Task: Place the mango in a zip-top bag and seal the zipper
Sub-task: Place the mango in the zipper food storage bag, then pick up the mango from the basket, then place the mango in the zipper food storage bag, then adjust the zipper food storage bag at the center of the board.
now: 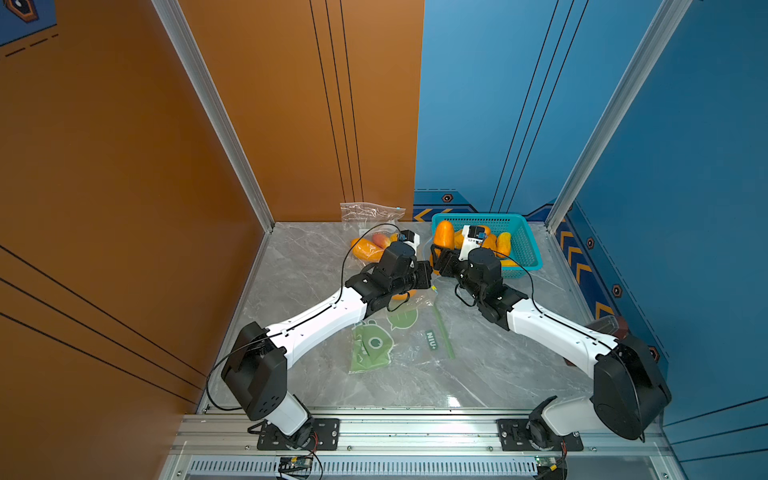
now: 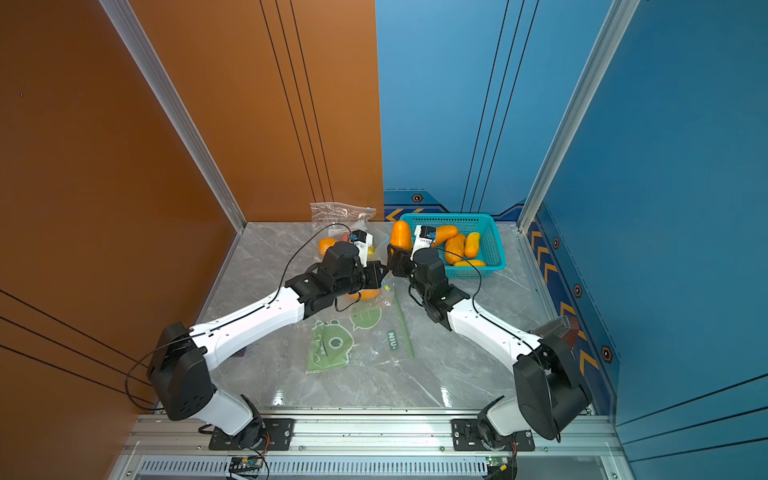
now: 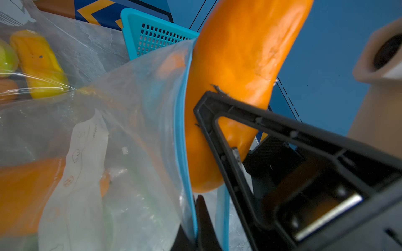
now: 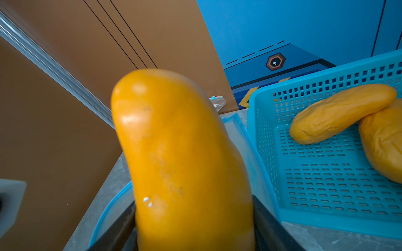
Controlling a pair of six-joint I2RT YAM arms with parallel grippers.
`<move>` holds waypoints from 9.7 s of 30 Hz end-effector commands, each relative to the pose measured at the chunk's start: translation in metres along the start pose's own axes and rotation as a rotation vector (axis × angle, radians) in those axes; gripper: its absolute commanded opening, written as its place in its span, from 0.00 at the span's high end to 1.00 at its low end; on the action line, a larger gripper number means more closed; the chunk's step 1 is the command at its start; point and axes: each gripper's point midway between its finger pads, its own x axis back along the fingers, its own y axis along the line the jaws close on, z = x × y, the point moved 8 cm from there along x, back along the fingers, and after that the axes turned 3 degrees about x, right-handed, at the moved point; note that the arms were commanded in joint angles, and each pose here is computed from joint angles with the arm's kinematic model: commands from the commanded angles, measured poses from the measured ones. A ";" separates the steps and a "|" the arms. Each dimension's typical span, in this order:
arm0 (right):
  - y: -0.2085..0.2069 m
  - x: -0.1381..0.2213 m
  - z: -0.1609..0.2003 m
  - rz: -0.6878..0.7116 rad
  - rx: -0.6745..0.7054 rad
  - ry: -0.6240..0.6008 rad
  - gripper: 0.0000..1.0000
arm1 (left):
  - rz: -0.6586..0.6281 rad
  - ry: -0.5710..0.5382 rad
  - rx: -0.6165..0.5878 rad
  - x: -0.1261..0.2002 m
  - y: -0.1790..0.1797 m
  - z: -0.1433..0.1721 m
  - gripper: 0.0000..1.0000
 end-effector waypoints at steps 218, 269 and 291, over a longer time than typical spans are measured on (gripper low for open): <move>-0.073 0.019 0.013 0.043 0.173 0.668 0.50 | 0.170 0.050 -0.057 0.027 -0.006 -0.004 1.00; -0.052 0.137 -0.079 0.504 0.108 0.424 1.00 | 0.371 0.115 -0.217 0.076 -0.025 -0.032 0.21; -0.053 0.137 -0.084 0.464 0.054 0.411 1.00 | 0.244 0.024 -0.906 0.097 -0.062 0.072 0.41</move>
